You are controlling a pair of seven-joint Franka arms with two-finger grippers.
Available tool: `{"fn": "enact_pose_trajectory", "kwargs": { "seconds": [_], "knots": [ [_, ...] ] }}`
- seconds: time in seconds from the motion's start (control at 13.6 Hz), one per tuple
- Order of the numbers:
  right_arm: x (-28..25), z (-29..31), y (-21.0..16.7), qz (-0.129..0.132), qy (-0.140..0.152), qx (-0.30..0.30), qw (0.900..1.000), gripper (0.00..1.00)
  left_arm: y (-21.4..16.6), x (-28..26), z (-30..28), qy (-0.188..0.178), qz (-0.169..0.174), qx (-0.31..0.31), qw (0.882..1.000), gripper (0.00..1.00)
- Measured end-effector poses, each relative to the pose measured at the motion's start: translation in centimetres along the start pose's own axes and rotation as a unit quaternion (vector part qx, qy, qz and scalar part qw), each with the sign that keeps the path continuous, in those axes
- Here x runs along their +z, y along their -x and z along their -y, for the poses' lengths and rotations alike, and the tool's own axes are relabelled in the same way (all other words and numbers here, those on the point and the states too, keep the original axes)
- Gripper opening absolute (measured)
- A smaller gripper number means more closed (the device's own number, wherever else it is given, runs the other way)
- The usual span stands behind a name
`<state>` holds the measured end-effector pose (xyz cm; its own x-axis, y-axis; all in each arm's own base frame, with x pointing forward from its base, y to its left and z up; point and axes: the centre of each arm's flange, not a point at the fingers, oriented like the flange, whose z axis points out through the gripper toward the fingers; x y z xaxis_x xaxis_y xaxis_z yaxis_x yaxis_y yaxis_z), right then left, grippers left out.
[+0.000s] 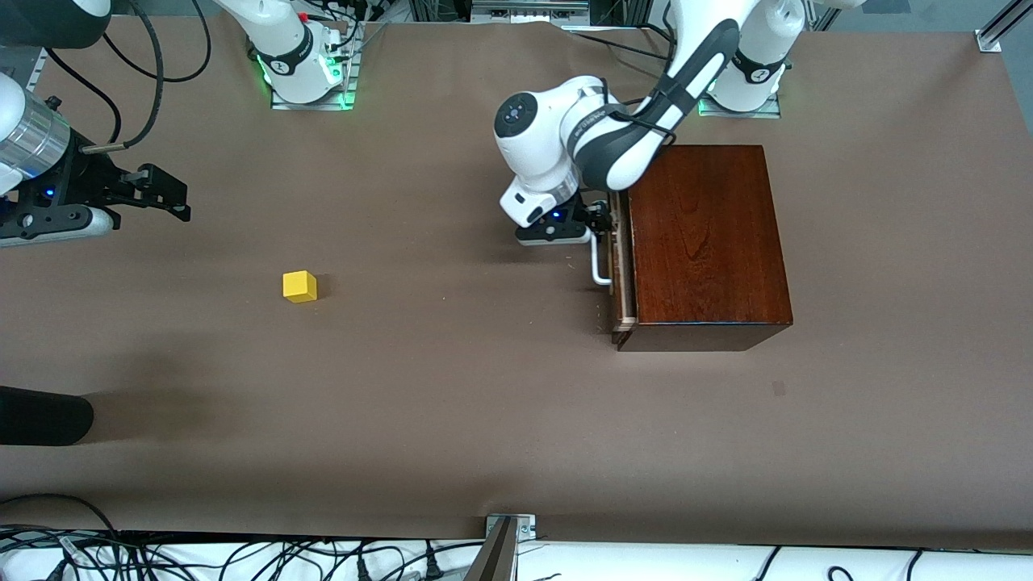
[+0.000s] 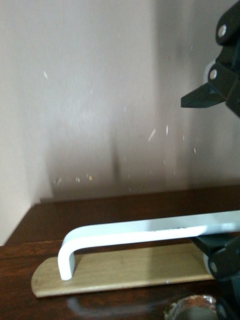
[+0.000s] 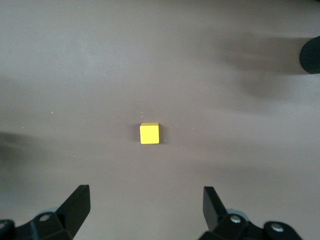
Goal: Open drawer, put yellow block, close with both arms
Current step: 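Pull the drawer handle outward with the left gripper to open the drawer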
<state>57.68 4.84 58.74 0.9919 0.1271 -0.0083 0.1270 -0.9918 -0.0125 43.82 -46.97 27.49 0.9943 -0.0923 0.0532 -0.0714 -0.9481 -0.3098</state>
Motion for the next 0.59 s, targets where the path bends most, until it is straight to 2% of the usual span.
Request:
{"fn": "enact_pose_trajectory", "kwargs": {
  "seconds": [0.29, 0.44, 0.59],
  "knots": [
    [0.0, 0.0, 0.0, 0.000, 0.000, 0.000, 1.000, 1.00, -0.9, -0.9, -1.9, 0.037, -0.011, -0.006, 0.999, 1.00],
    [0.0, 0.0, 0.0, 0.000, 0.000, 0.000, 1.000, 1.00, -1.1, -0.9, -2.0, 0.042, -0.009, -0.015, 0.999, 1.00],
    [0.0, 0.0, 0.0, 0.000, 0.000, 0.000, 1.000, 1.00, -1.6, -1.7, -2.4, 0.065, -0.004, -0.028, 0.998, 1.00]
  ]
}}
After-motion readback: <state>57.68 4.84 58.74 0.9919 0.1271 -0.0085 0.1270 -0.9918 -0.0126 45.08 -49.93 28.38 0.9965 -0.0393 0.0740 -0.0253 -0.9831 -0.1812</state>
